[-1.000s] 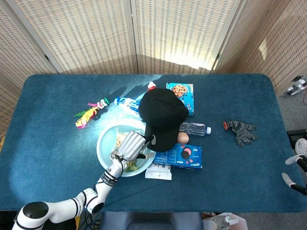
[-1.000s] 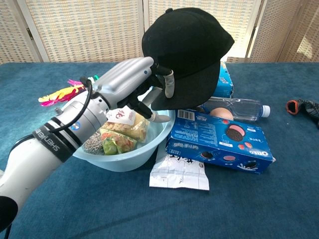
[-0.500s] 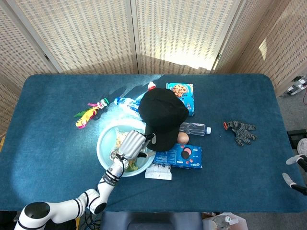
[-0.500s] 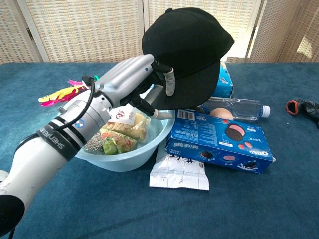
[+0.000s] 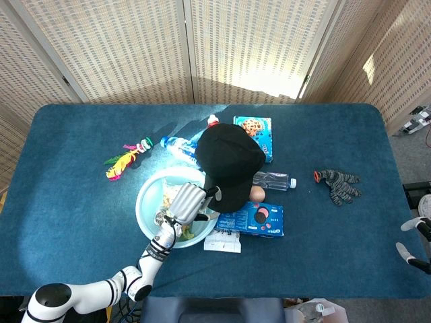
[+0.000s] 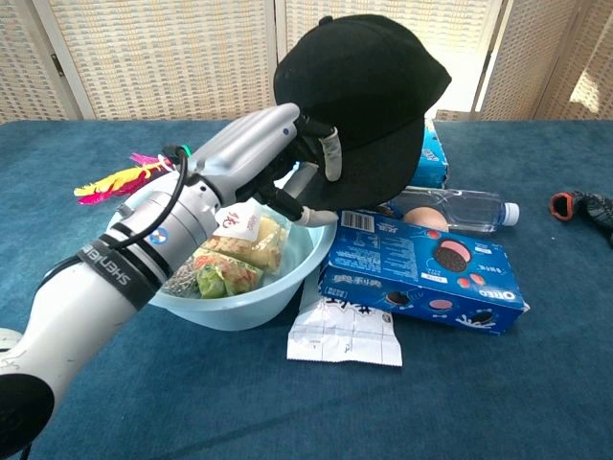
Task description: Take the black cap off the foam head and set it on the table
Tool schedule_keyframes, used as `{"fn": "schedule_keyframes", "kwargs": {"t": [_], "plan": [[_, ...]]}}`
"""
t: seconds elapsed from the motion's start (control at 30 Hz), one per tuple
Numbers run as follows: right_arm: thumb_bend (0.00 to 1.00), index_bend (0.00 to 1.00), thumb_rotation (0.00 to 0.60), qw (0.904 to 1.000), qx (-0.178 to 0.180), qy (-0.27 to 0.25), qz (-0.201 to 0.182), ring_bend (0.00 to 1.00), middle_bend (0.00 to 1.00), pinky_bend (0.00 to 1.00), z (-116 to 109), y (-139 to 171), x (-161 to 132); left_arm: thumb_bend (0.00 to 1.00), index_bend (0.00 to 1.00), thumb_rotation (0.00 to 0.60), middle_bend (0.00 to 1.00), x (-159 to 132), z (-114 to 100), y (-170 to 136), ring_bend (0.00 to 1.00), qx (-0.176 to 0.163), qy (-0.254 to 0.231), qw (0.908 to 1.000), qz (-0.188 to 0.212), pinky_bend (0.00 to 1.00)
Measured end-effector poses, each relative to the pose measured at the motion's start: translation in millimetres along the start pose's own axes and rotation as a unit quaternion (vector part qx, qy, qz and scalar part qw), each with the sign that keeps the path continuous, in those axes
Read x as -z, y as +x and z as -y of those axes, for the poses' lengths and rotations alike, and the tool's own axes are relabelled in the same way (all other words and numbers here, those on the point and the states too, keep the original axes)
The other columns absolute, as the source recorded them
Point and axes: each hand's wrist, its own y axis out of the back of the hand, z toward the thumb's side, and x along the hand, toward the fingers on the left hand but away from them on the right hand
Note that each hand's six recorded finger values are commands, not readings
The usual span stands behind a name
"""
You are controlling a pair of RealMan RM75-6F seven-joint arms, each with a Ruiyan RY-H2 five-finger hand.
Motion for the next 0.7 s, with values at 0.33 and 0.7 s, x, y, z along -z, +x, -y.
{"fn": "schedule_keyframes", "kwargs": {"t": [0.33,0.7], "plan": [[0.24,0.49,0.600,1.0000,0.002,-0.001,0.003,0.41,0.44,0.52,-0.8,0.9,2.0,0.37,0.51,0.600,0.88,-0.4,-3.3,3.1,0.96,-0.007,-0.009,0.9999,-0.004,1.00],[0.24,0.49,0.600,1.0000,0.002,-0.002,0.000,0.41,0.44,0.52,-0.2,-0.4,0.8,0.39,0.50,0.600,0.88,21.1,-29.6,9.3,0.96,-0.043,-0.018,0.9980,-0.044,1.00]]}}
